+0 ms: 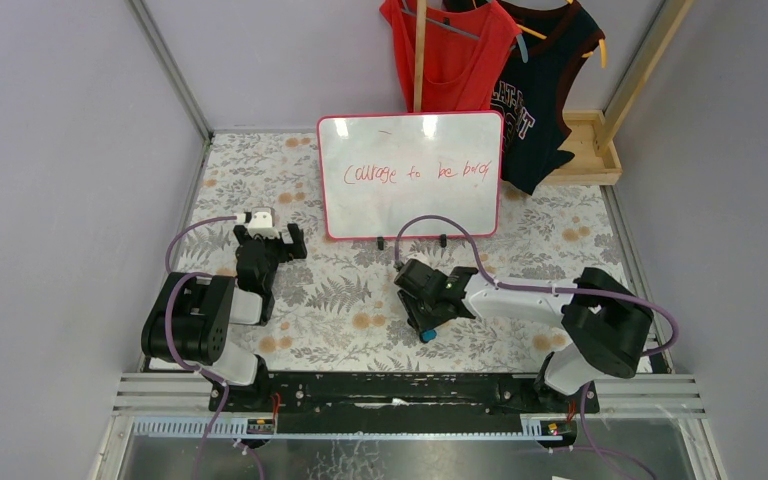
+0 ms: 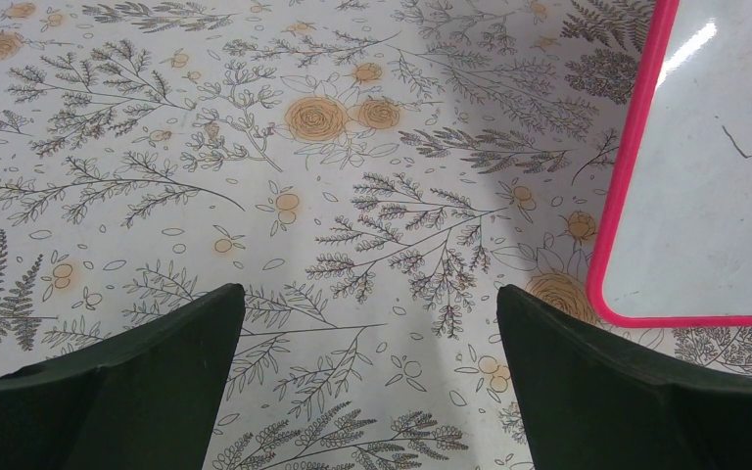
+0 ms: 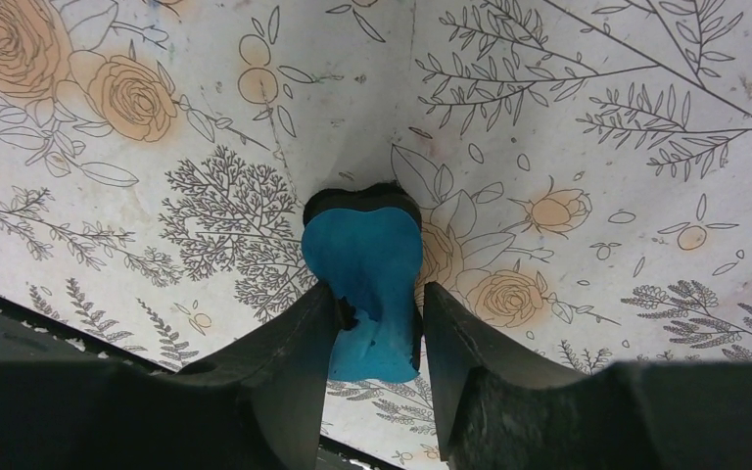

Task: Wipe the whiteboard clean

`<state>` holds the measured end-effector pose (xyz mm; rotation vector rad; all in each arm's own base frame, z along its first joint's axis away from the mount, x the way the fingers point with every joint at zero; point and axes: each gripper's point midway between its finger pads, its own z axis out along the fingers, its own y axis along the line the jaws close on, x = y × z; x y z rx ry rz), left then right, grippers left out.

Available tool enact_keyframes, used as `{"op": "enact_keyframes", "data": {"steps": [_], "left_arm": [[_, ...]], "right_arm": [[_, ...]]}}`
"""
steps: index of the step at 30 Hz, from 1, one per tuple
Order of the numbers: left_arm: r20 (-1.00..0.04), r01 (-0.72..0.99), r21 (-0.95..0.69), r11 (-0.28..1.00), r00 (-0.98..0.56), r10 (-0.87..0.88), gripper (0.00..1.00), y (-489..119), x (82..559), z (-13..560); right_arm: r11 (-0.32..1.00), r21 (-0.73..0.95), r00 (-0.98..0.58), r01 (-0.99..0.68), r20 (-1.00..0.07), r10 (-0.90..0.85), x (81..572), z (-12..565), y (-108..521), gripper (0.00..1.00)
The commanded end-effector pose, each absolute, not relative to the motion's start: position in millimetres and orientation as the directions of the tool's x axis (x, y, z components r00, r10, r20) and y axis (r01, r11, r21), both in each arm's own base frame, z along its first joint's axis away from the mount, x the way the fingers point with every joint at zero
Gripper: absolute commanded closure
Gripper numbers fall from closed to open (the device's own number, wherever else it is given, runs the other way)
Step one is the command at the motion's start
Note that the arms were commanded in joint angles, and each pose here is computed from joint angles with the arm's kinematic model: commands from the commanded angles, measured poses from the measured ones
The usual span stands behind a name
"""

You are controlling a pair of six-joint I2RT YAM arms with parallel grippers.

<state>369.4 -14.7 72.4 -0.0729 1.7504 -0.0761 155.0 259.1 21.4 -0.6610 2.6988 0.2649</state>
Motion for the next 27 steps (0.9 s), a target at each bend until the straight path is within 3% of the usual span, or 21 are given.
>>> {"op": "enact_keyframes", "data": {"steps": [1, 8, 12, 15, 19, 27], "left_arm": [[-0.991, -0.002, -0.090, 0.996, -0.098, -0.090, 0.00, -13.0, 380.1, 95.5], [-0.991, -0.002, -0.090, 0.996, -0.099, -0.090, 0.00, -12.9, 379.7, 95.1], [-0.991, -0.003, -0.091, 0.996, -0.099, -0.091, 0.00, -12.9, 379.9, 95.1], [-0.991, -0.002, -0.090, 0.996, -0.099, -0.090, 0.00, -13.0, 380.1, 95.1], [-0.991, -0.001, -0.091, 0.996, -0.098, -0.091, 0.00, -13.1, 379.9, 95.1], [-0.991, -0.004, -0.091, 0.996, -0.096, -0.091, 0.00, -12.7, 380.0, 95.6]], "right_arm": [[0.874, 0.101, -0.830, -0.475, -0.383, -0.406, 155.2, 19.3, 262.2, 0.55], [0.875, 0.106, -0.831, -0.473, -0.382, -0.404, 154.6, 18.4, 262.9, 0.61], [0.875, 0.108, -0.830, -0.472, -0.388, -0.401, 155.3, 20.5, 263.3, 0.78], [0.878, 0.107, -0.830, -0.467, -0.395, -0.393, 156.4, 24.2, 262.9, 0.99], [0.883, 0.115, -0.826, -0.454, -0.426, -0.370, 159.7, 38.3, 263.4, 1.00], [0.913, 0.129, -0.755, -0.387, -0.613, -0.233, 182.5, 107.8, 252.2, 1.00]]}}
